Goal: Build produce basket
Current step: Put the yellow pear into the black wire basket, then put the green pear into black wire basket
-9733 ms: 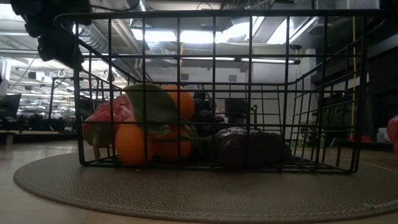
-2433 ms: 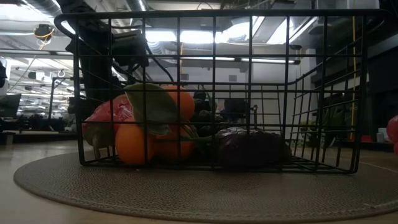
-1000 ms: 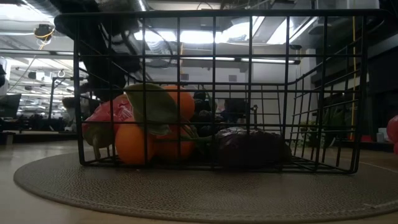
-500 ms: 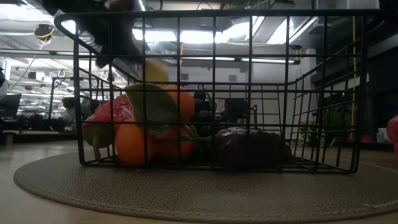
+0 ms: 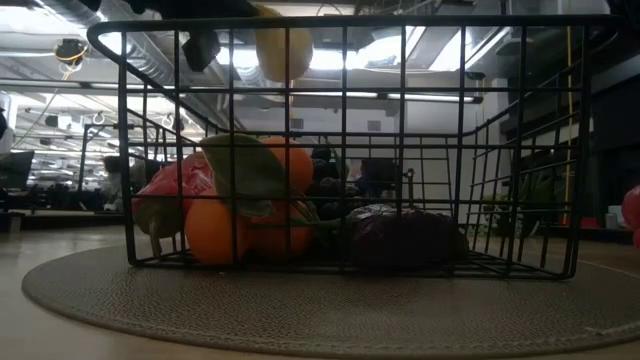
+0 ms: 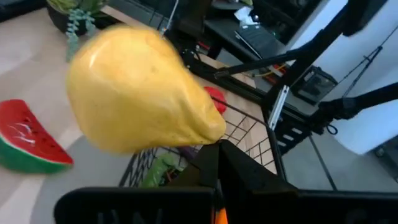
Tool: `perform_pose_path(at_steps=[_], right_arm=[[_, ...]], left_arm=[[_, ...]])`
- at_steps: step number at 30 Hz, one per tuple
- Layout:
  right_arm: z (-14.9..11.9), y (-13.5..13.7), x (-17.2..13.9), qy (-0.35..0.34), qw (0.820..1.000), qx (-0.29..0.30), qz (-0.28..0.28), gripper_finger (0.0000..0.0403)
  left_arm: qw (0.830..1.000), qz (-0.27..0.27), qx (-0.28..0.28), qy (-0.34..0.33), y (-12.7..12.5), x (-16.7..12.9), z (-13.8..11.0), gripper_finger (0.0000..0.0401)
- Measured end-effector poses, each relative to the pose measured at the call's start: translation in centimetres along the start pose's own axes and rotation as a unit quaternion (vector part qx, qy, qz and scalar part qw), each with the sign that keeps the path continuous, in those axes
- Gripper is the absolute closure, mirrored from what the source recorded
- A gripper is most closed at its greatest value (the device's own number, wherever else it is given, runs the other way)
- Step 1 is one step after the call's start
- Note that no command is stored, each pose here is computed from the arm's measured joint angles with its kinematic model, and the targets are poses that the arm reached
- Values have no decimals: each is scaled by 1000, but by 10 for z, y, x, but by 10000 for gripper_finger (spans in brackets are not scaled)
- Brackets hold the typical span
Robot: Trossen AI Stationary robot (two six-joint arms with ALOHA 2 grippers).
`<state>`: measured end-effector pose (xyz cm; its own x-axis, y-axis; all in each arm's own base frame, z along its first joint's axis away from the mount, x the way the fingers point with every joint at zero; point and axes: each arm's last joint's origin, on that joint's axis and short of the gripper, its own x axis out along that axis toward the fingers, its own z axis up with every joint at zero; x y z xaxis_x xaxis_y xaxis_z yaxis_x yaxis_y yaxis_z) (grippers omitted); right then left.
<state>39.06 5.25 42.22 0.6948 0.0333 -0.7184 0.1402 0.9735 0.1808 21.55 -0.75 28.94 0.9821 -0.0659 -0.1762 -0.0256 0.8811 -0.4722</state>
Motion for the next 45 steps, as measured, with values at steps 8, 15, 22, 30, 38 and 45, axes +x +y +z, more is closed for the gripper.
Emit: perform_pose_path(at_steps=[8, 15, 22, 30, 38, 45], right_arm=[[18, -6, -5, -75, 997, -26, 11, 183], [43, 1, -22, -210, 974, -70, 40, 182], [52, 4, -24, -261, 961, -75, 50, 183], [51, 6, -23, -256, 963, -63, 58, 182], [48, 6, -21, -241, 967, -64, 56, 182], [38, 1, -27, -193, 980, -22, 34, 183]], left_arm=[[998, -55, 4, 16, -7, 25, -12, 401], [988, -143, -3, 50, -13, 50, -26, 401], [987, -138, -39, 65, -11, 59, -34, 375], [987, -145, -39, 55, -12, 59, -32, 289], [989, -136, -43, 43, -13, 56, -28, 272], [990, -134, -40, 7, -10, 39, -10, 273]])
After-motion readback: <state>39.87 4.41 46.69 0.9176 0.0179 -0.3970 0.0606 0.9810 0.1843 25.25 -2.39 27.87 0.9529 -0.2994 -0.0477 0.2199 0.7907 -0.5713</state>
